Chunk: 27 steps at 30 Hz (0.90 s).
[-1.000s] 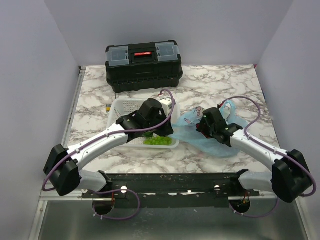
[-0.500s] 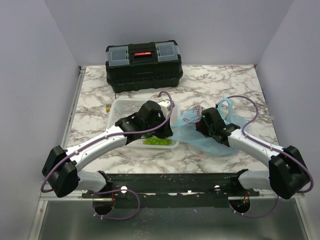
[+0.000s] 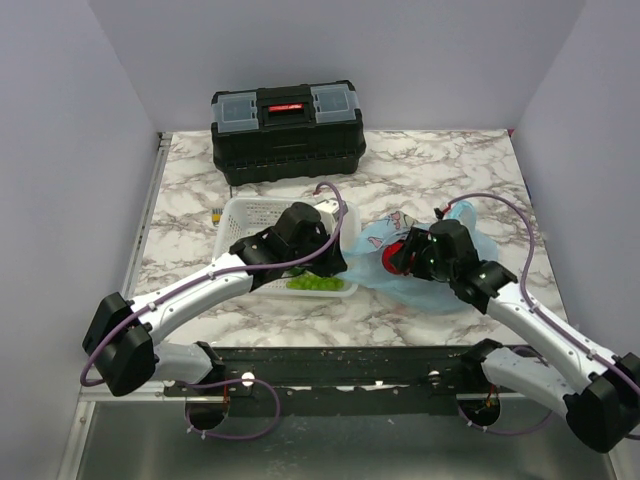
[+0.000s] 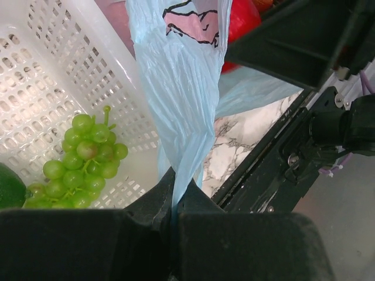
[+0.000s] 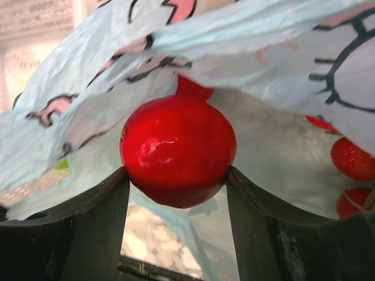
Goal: Take the fake fruits out of the plastic bag
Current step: Take out the fake fruit from the plastic bag, then place the fake fruit in the bin.
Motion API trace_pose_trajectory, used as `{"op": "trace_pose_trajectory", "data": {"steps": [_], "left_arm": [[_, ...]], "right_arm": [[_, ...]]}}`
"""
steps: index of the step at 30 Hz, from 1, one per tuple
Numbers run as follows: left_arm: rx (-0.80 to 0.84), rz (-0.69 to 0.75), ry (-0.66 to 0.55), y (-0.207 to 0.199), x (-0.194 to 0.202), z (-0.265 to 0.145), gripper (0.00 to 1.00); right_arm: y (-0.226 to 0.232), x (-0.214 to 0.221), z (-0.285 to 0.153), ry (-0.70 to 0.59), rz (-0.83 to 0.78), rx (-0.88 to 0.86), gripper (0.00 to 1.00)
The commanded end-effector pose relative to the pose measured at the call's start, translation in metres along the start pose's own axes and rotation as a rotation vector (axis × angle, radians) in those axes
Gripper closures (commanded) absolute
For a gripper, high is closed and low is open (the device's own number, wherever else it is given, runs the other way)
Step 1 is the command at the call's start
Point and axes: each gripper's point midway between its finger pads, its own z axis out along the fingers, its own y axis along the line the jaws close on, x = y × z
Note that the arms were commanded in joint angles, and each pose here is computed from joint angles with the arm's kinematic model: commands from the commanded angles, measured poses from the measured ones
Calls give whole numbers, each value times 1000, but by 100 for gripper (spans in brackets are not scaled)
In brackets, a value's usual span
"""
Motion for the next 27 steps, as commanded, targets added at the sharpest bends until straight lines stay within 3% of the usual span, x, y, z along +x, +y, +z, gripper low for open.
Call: {"op": "trace_pose_trajectory", "data": {"steps": [1, 6, 16, 27], "left_arm": [[-1, 10, -62, -5, -15, -6, 100], [-6, 8, -57, -4, -13, -5, 100], [26, -31, -42, -7, 1, -7, 100], [39, -44, -53, -11, 7, -9, 100]], "right_arm": [[11, 14, -24, 77, -46, -93, 69], [28, -11, -51, -11, -12, -164, 71], [105, -46, -84, -57, 1, -507, 71], [149, -102, -74, -152, 14, -561, 72]]}}
